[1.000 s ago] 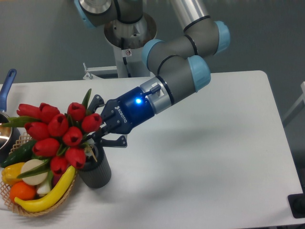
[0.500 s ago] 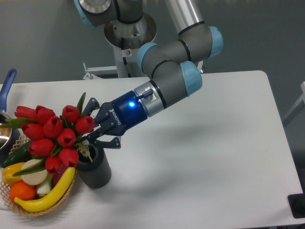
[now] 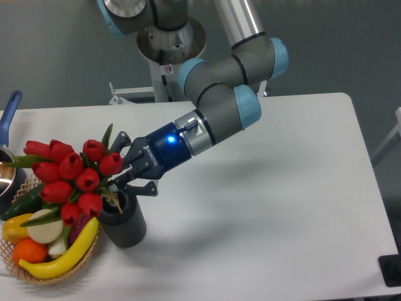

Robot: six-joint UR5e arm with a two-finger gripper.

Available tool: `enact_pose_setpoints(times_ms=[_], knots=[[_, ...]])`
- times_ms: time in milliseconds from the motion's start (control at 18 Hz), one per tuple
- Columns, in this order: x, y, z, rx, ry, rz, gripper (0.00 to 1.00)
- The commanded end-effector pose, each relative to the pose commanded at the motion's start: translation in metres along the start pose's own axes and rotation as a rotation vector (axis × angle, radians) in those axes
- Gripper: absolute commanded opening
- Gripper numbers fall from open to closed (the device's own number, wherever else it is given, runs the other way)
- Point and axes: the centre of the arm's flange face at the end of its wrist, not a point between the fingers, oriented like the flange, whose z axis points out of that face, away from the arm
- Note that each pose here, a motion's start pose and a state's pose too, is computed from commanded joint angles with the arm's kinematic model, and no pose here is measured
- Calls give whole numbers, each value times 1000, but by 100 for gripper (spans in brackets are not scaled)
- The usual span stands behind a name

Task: Insert the flowers into the vase
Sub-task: 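Push the stems deeper into the vase and open the gripper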

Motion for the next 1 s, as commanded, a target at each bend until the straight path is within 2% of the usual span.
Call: enact_pose_setpoints(times_ms=[278,1000], knots=[[-2,20,3,-22,-2,7,10],[-1,47,6,-65,-6,-3,13]])
